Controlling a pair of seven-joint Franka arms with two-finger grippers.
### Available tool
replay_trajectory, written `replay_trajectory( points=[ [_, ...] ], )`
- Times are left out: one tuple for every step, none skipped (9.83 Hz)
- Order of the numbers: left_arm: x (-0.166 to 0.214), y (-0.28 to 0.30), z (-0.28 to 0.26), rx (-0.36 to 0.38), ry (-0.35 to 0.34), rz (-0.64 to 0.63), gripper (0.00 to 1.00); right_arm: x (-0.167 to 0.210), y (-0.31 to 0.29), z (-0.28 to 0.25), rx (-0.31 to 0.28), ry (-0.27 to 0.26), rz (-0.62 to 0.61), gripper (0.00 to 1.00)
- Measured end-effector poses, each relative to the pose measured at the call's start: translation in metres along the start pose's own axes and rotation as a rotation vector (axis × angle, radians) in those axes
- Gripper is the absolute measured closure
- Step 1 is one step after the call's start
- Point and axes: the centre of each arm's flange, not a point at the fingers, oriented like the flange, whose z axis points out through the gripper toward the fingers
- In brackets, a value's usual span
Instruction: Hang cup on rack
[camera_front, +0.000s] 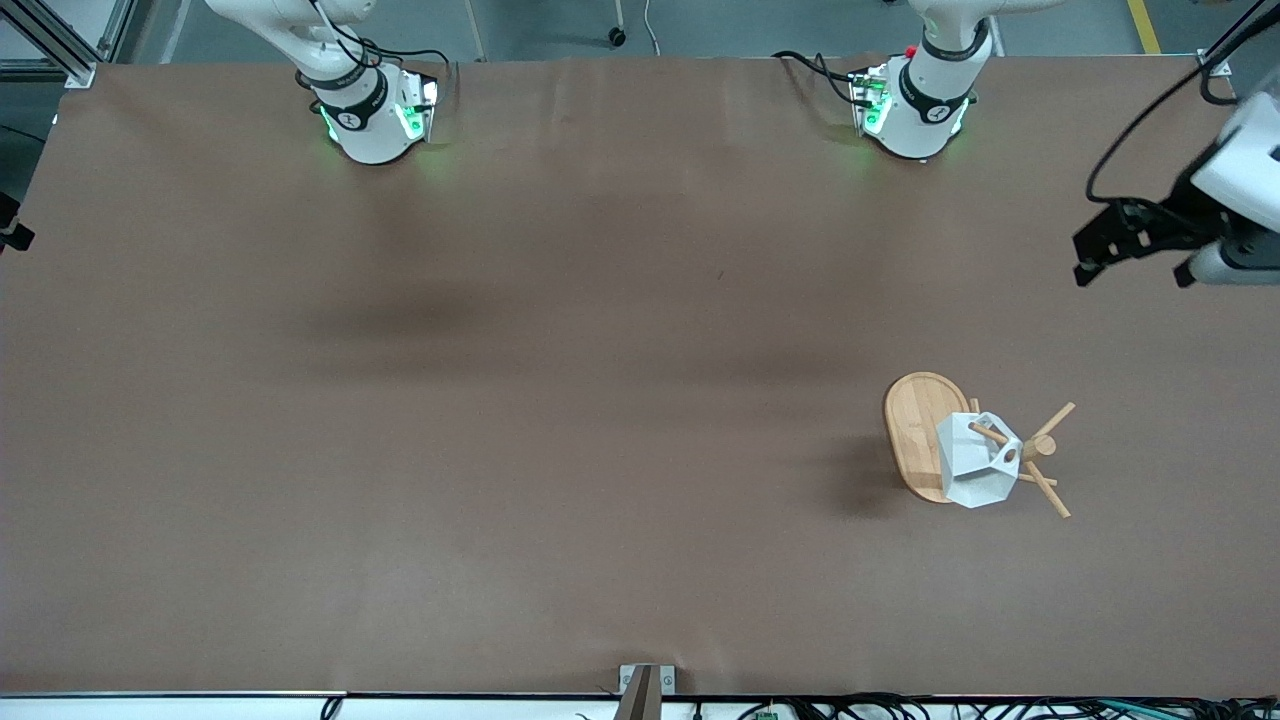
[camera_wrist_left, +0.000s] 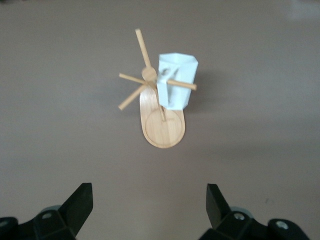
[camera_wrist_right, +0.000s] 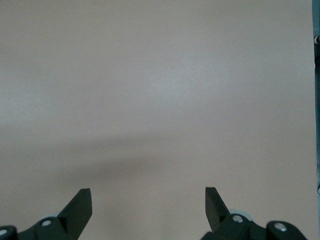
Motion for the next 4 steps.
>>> replay_trajectory(
  points=[
    [-0.012, 0.003, 0.0, -0.006, -0.008, -0.001, 0.0, 0.0, 0.0, 0.001, 0.0, -0.001, 0.0, 0.0],
    [-0.021, 0.004, -0.002, -0.006, -0.008, 0.0, 0.0, 0.0, 0.0, 0.001, 0.0, -0.002, 0.0, 0.0],
    [-0.025, 0.003, -0.006, -0.006, -0.004, 0.0, 0.0, 0.0, 0.0, 0.001, 0.0, -0.002, 0.0, 0.0],
    [-0.026, 0.002, -0.007, -0.006, -0.001, -0.003, 0.0, 0.0, 0.0, 0.001, 0.0, -0.002, 0.0, 0.0]
  ],
)
